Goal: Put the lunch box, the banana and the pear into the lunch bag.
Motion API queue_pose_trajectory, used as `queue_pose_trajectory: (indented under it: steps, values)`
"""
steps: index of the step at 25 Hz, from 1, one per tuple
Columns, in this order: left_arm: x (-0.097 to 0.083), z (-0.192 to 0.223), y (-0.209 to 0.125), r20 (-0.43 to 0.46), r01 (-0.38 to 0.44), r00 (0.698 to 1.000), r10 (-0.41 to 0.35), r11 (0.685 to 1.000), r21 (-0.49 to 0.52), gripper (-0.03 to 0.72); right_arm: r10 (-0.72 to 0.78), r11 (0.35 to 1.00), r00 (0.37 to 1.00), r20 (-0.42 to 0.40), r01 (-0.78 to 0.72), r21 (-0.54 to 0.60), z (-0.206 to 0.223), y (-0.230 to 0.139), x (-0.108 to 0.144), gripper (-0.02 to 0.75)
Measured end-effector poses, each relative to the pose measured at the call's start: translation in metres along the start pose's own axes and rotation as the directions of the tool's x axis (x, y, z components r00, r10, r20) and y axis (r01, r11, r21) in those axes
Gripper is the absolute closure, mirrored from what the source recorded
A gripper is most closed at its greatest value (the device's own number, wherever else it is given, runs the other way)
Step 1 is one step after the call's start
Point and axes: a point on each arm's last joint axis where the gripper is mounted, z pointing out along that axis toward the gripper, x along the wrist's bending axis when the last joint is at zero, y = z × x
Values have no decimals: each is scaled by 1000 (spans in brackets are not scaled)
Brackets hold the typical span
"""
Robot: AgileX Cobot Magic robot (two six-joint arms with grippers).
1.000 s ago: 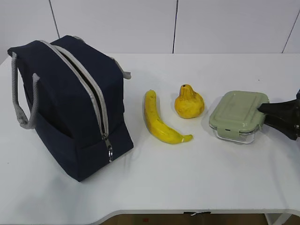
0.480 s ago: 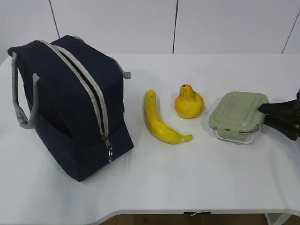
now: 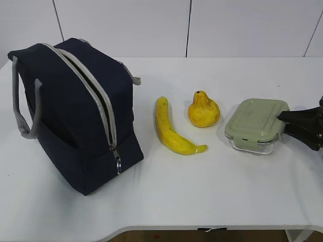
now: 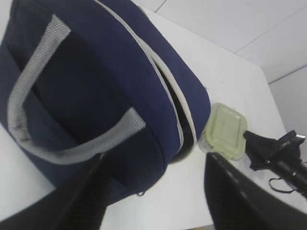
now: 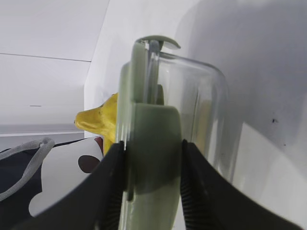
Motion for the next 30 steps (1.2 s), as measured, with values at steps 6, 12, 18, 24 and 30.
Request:
queue_pose_trajectory:
  steps: [6, 12, 18, 24, 30]
  values:
    - [23, 54, 16, 61, 162, 984, -166, 985, 59, 137, 0, 1000, 1000, -2, 0, 0, 0, 0, 0, 485]
    - [46, 89, 17, 40, 215, 975, -221, 970, 116, 133, 0, 1000, 1000, -2, 0, 0, 0, 0, 0, 485]
    - [55, 99, 15, 22, 226, 973, -231, 965, 137, 194, 0, 1000, 1000, -4, 0, 1, 0, 0, 0, 486]
    - [54, 100, 15, 29, 218, 974, -224, 967, 135, 580, 2, 1000, 1000, -4, -2, 1, 0, 0, 0, 486]
    - [50, 99, 12, 69, 185, 977, -200, 965, 184, 683, 7, 1000, 1000, -4, -7, 1, 0, 0, 0, 486]
